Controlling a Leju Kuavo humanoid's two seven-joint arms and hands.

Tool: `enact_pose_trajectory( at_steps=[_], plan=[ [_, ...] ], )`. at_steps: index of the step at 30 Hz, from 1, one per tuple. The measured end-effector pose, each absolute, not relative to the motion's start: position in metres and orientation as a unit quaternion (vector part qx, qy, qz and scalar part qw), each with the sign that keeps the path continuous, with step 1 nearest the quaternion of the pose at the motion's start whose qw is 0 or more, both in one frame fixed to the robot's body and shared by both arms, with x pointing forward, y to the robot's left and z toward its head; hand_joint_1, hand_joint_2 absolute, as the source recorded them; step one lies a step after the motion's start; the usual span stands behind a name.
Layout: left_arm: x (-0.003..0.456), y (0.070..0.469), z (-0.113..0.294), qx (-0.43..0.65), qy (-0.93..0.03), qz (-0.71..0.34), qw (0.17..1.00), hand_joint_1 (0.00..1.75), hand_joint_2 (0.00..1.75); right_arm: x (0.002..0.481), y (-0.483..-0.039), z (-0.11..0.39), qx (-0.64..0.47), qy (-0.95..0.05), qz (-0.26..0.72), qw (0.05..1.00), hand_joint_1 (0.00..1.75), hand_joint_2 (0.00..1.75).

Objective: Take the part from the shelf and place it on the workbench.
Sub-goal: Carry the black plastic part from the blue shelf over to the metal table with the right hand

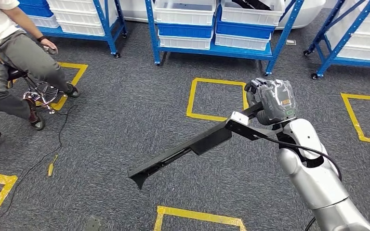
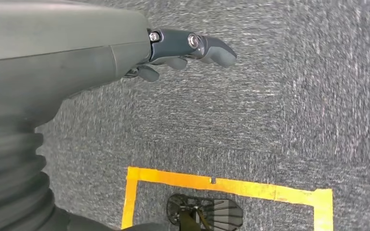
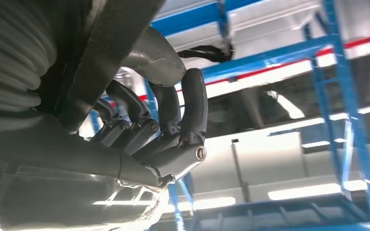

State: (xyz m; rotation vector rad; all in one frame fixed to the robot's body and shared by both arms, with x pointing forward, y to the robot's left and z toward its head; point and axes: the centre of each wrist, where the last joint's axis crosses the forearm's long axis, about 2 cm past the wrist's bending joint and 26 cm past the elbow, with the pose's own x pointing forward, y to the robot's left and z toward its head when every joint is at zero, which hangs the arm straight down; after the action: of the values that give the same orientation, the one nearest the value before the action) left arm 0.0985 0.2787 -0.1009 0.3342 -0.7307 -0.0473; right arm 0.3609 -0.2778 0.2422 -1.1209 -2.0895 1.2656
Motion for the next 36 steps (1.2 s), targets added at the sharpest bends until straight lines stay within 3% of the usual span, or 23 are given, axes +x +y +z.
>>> enact_pose_trajectory(
  at_steps=[11,21,36],
  plan=[
    [0.087,0.279,-0.104,0.139,-0.292,-0.015,0.946,0.00,1.75,0.365,-0.272,0.244,-0.396,-0.764,0.457,0.225,1.75,1.75],
    [0.085,0.281,-0.105,0.088,-0.159,-0.022,0.983,0.00,1.75,0.369,-0.261,0.250,-0.387,-0.771,0.456,0.219,1.75,1.75],
    [0.082,0.279,-0.105,0.079,-0.143,-0.040,0.986,0.00,1.75,0.365,-0.261,0.238,-0.388,-0.762,0.465,0.229,1.75,1.75]
  ],
)
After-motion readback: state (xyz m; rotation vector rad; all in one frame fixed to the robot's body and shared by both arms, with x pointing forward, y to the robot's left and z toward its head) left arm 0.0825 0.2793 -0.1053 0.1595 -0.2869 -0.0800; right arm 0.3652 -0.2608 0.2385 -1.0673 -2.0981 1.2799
